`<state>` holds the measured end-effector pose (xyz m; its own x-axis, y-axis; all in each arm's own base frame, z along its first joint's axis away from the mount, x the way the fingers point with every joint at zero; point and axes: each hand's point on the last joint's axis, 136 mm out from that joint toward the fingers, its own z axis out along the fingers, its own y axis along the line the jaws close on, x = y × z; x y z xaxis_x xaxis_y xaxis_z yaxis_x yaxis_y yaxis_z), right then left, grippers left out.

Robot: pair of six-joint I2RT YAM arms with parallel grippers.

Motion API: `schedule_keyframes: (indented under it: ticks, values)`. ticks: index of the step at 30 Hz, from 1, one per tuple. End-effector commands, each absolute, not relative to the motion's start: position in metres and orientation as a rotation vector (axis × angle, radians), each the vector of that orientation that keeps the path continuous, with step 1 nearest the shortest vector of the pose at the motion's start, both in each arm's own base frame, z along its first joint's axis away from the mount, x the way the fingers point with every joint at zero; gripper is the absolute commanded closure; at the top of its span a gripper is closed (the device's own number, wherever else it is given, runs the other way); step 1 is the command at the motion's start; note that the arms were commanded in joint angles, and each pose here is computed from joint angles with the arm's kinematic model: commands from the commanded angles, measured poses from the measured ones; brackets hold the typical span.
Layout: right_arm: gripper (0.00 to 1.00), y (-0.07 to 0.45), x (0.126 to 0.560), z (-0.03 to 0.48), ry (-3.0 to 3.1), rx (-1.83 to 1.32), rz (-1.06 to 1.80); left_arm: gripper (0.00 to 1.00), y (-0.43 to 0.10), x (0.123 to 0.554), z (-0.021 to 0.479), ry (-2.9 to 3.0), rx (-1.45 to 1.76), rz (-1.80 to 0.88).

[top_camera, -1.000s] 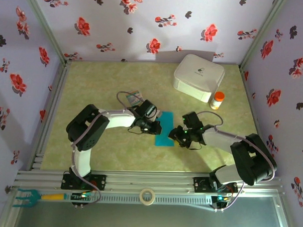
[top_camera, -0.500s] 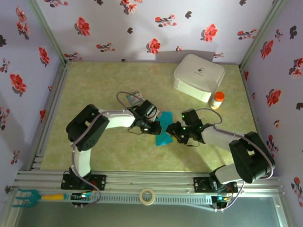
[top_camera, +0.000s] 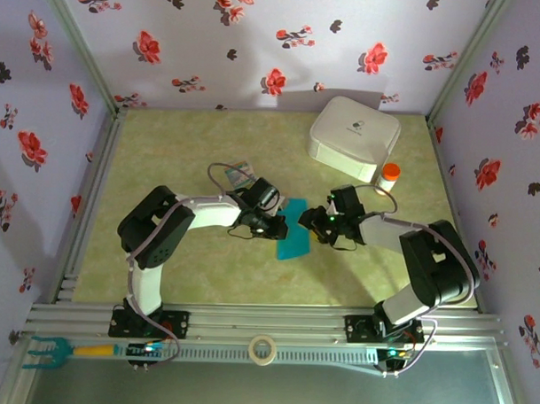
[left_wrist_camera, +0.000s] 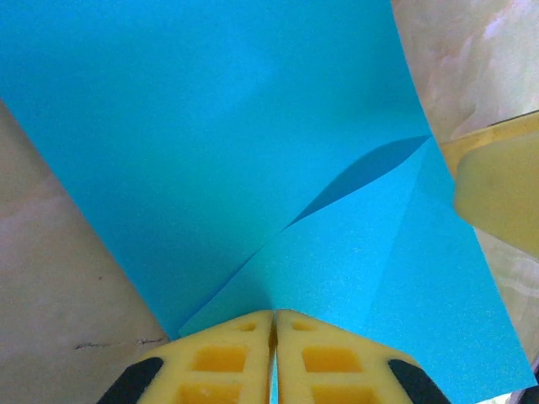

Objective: Fold a paper plane with a square sheet of paper (pick it up from the middle)
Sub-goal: Turn over the paper at the center of the table.

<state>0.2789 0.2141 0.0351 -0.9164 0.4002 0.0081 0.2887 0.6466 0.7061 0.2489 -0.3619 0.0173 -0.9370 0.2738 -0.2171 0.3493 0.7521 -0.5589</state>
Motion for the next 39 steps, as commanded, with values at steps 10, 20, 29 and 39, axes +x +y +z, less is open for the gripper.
schedule_keyframes:
  ticks: [10,20,29,39]
  values:
    - [0.64,0.213,0.282,0.027,2.695,0.535,1.188,0.9,-0.348,0.238,0.008,2.891,0.486,-0.871]
    - [0.77,0.209,0.282,0.02,2.687,0.549,1.192,0.86,-0.349,0.241,0.016,2.874,0.478,-0.877]
    - [0.89,0.209,0.283,0.022,2.672,0.547,1.217,0.78,-0.351,0.244,0.032,2.822,0.475,-0.898]
    - [0.96,0.212,0.288,0.041,2.634,0.497,1.238,0.72,-0.344,0.252,0.053,2.738,0.454,-0.868]
